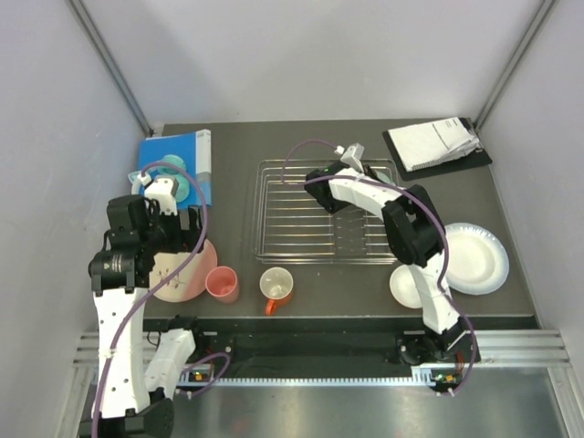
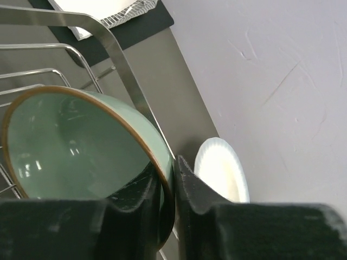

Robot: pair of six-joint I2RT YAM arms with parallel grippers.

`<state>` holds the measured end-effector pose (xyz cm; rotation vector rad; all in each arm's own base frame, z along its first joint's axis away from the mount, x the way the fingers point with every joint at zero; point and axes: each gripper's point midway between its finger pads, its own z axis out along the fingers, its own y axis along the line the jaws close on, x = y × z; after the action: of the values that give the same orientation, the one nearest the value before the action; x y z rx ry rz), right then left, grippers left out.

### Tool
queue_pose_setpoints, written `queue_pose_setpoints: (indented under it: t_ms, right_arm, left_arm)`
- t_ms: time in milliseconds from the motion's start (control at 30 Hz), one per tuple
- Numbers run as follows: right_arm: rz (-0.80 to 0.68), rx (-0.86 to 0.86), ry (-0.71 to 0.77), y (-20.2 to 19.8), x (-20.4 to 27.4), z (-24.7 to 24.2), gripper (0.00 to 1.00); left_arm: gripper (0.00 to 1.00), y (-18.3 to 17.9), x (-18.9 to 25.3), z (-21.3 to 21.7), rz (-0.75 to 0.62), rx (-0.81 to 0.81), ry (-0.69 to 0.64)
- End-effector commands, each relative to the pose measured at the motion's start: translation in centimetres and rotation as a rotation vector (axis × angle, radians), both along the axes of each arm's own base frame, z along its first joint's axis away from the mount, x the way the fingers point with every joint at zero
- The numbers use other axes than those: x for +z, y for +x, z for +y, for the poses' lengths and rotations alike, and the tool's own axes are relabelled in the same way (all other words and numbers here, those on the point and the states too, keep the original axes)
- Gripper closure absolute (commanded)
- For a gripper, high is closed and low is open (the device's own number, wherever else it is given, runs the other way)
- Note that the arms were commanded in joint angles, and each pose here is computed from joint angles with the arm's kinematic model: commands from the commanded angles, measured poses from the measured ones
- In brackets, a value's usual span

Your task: Load the mixed dishes into the dish rack

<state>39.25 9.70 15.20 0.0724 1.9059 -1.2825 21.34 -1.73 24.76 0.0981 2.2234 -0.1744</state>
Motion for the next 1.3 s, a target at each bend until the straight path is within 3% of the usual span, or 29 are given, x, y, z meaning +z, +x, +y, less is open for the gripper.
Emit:
queue_pose_setpoints:
  t_ms: [0,100,133,233,400,467,533,567,633,833,1000,1100,1133,1267]
  right_arm:
    - [-0.074,0.042,-0.068,0.5,3.9,0.8,0.74]
    - [-0.081,0.056,-0.043,0.2,4.5,1.4,0.53]
    - [-0.091,0.058,-0.023,0.0,5.1,1.5,0.37]
    - [-0.113,0.062,0.014,-0.5,6.4,1.5,0.14]
    - [-0.121,0.054,0.111,-2.1,8.4,0.7,0.01]
    - [-0.162,0.053,0.202,-3.8,10.5,-0.3,0.0]
    - [-0.211,0.045,0.401,-6.6,12.3,-1.3,0.0]
    - [-0.185,0.039,0.442,-8.1,11.3,-2.0,0.0]
    - [-0.192,0.073,0.686,-11.3,11.4,-2.4,0.01]
    - [-0.066,0.101,1.072,-20.0,4.3,-3.4,0.07]
    - [0.131,-0.023,1.172,-25.4,-0.9,-3.4,0.07]
    - [0.172,-0.096,1.189,-27.3,-2.9,-3.9,0.08]
    - [0.18,-0.122,1.193,-27.8,-3.6,-4.0,0.14]
    - [0.153,-0.153,1.185,-27.9,-3.3,-4.5,0.14]
  left_arm:
    - [0.01,0.7,1.0,0.3,-0.059,0.004,0.02]
    - [0.01,0.7,0.9,0.4,-0.055,0.004,0.024]
    - [0.01,0.7,1.0,0.4,-0.058,0.005,0.023]
    - [0.01,0.7,1.0,0.4,-0.058,0.004,0.022]
    - [0.01,0.5,1.6,0.2,-0.066,-0.004,0.021]
    - [0.01,0.6,1.8,0.4,-0.073,-0.001,0.03]
    - [0.01,0.7,1.7,0.7,-0.072,0.006,0.047]
    - [0.01,0.8,1.7,0.7,-0.073,0.007,0.049]
    - [0.01,0.8,1.7,0.8,-0.074,0.009,0.052]
    - [0.01,1.1,2.3,0.8,-0.088,0.01,0.049]
    - [0.01,1.5,2.9,0.8,-0.095,0.011,0.048]
    - [0.01,1.5,3.4,0.8,-0.103,0.01,0.046]
    - [0.01,1.5,3.5,0.8,-0.104,0.011,0.049]
    - [0.01,1.3,3.7,1.1,-0.11,0.011,0.072]
